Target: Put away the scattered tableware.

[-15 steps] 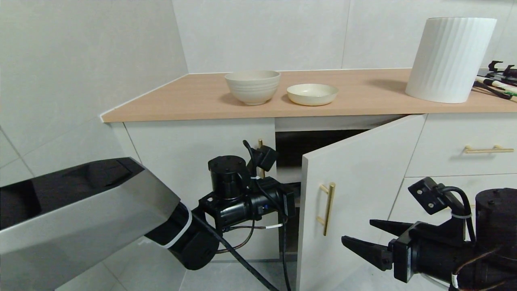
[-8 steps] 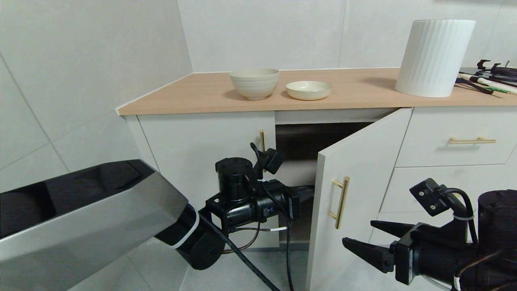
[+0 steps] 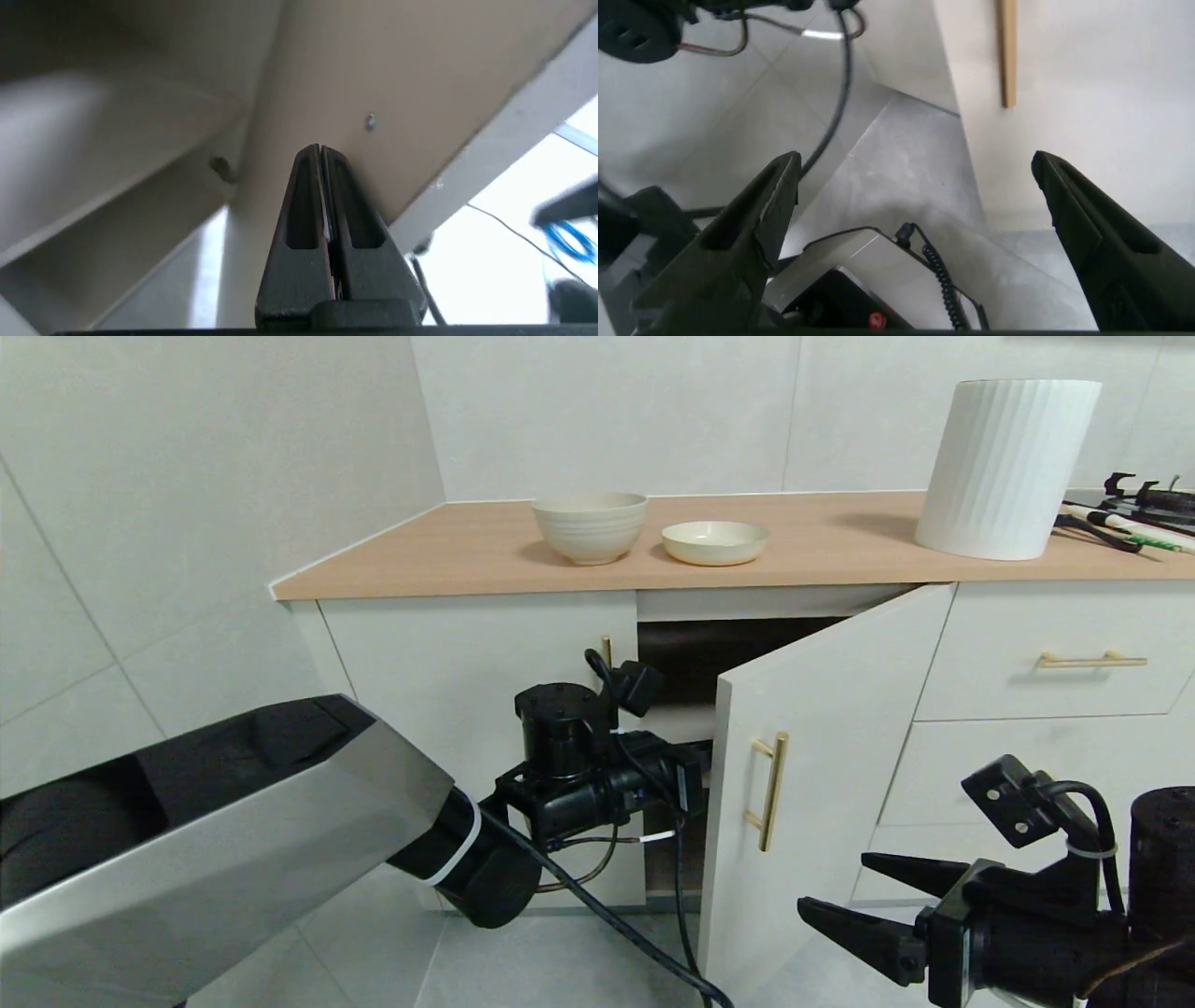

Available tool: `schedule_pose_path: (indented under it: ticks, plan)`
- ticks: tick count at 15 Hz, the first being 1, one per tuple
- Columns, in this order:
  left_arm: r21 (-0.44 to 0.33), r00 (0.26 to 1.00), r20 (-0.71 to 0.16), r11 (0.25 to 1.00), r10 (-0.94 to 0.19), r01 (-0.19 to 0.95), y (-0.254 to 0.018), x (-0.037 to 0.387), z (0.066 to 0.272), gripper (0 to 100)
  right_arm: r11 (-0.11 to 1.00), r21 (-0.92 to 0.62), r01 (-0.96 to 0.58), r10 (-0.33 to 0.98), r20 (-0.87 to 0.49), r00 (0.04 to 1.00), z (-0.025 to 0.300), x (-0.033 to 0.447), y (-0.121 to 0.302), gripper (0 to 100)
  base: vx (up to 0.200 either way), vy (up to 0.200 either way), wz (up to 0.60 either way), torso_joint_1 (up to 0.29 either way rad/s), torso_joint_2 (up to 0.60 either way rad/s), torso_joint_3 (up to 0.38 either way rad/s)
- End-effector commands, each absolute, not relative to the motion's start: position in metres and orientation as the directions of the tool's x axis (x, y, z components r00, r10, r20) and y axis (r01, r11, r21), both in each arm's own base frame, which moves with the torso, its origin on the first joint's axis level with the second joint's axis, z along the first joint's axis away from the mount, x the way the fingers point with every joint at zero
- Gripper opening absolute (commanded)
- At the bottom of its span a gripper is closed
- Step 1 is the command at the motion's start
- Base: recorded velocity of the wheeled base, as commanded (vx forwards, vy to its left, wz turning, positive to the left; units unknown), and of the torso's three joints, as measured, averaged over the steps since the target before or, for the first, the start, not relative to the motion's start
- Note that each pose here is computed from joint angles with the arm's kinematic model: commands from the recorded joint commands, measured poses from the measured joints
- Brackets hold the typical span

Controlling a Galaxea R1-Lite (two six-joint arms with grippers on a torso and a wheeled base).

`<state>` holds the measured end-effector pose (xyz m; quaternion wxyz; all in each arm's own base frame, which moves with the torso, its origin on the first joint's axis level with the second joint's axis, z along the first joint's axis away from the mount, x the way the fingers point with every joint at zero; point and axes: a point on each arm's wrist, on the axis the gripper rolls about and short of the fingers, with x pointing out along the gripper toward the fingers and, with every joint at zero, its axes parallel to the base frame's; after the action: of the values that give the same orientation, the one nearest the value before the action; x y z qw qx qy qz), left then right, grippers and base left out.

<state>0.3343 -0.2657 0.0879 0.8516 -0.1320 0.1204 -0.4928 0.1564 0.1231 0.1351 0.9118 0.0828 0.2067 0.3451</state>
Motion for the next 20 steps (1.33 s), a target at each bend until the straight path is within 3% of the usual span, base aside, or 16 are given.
schedule_pose_path:
  ticks: [1, 3, 5, 6, 8, 10, 15, 16, 17, 18, 20]
  plan:
    - [-0.336, 0.49, -0.058, 0.479, -0.87, 0.811, -0.273, 0.331, 0.091, 0, 0.745, 0.294, -0.598, 0.666, -0.313, 0.677, 0.136, 0.154, 0.121, 100, 0.0, 0.0, 0.0, 0.0, 0.0, 0.0]
    - [-0.329, 0.476, -0.041, 0.462, -0.878, 0.824, -0.284, 0.321, 0.093, 0, 0.717, 0.303, -0.628, 0.697, -0.282, 0.66, 0.142, 0.148, 0.122, 100, 0.0, 0.0, 0.0, 0.0, 0.0, 0.0]
    - [-0.323, 0.384, 0.003, 0.363, -0.923, 0.874, -0.308, 0.291, 0.106, 0, 0.631, 0.306, -0.713, 0.776, -0.237, 0.585, 0.15, 0.127, 0.128, 100, 0.0, 0.0, 0.0, 0.0, 0.0, 0.0]
    - [-0.365, 0.264, -0.023, 0.254, -0.964, 0.896, -0.314, 0.261, 0.105, 0, 0.586, 0.309, -0.749, 0.81, -0.208, 0.548, 0.154, 0.118, 0.125, 100, 0.0, 0.0, 0.0, 0.0, 0.0, 0.0]
    - [-0.394, 0.012, -0.035, 0.024, -0.999, 0.919, -0.299, 0.229, 0.106, 0, 0.462, 0.316, -0.829, 0.887, -0.139, 0.441, 0.165, 0.101, 0.115, 100, 0.0, 0.0, 0.0, 0.0, 0.0, 0.0]
    - [-0.367, 0.107, 0.0, 0.1, -0.994, 0.925, -0.29, 0.244, 0.108, 0, 0.463, 0.315, -0.828, 0.886, -0.154, 0.437, 0.167, 0.1, 0.112, 100, 0.0, 0.0, 0.0, 0.0, 0.0, 0.0]
    - [-0.343, 0.265, -0.016, 0.254, -0.964, 0.904, -0.246, 0.281, 0.113, 0, 0.522, 0.312, -0.794, 0.853, -0.163, 0.496, 0.169, 0.109, 0.114, 100, 0.0, 0.0, 0.0, 0.0, 0.0, 0.0]
    - [-0.347, 0.317, -0.047, 0.313, -0.947, 0.884, -0.223, 0.284, 0.122, 0, 0.642, 0.304, -0.704, 0.767, -0.233, 0.598, 0.167, 0.126, 0.118, 100, 0.0, 0.0, 0.0, 0.0, 0.0, 0.0]
    - [-0.348, 0.348, -0.081, 0.354, -0.934, 0.868, -0.206, 0.282, 0.128, 0, 0.694, 0.293, -0.657, 0.72, -0.277, 0.637, 0.166, 0.132, 0.122, 100, 0.0, 0.0, 0.0, 0.0, 0.0, 0.0]
    - [-0.345, 0.361, -0.096, 0.371, -0.928, 0.862, -0.198, 0.279, 0.131, 0, 0.708, 0.293, -0.642, 0.706, -0.29, 0.646, 0.166, 0.134, 0.123, 100, 0.0, 0.0, 0.0, 0.0, 0.0, 0.0]
    - [-0.322, 0.442, -0.16, 0.47, -0.882, 0.822, -0.152, 0.265, 0.15, 0, 0.742, 0.283, -0.607, 0.67, -0.31, 0.674, 0.169, 0.14, 0.123, 100, 0.0, 0.0, 0.0, 0.0, 0.0, 0.0]
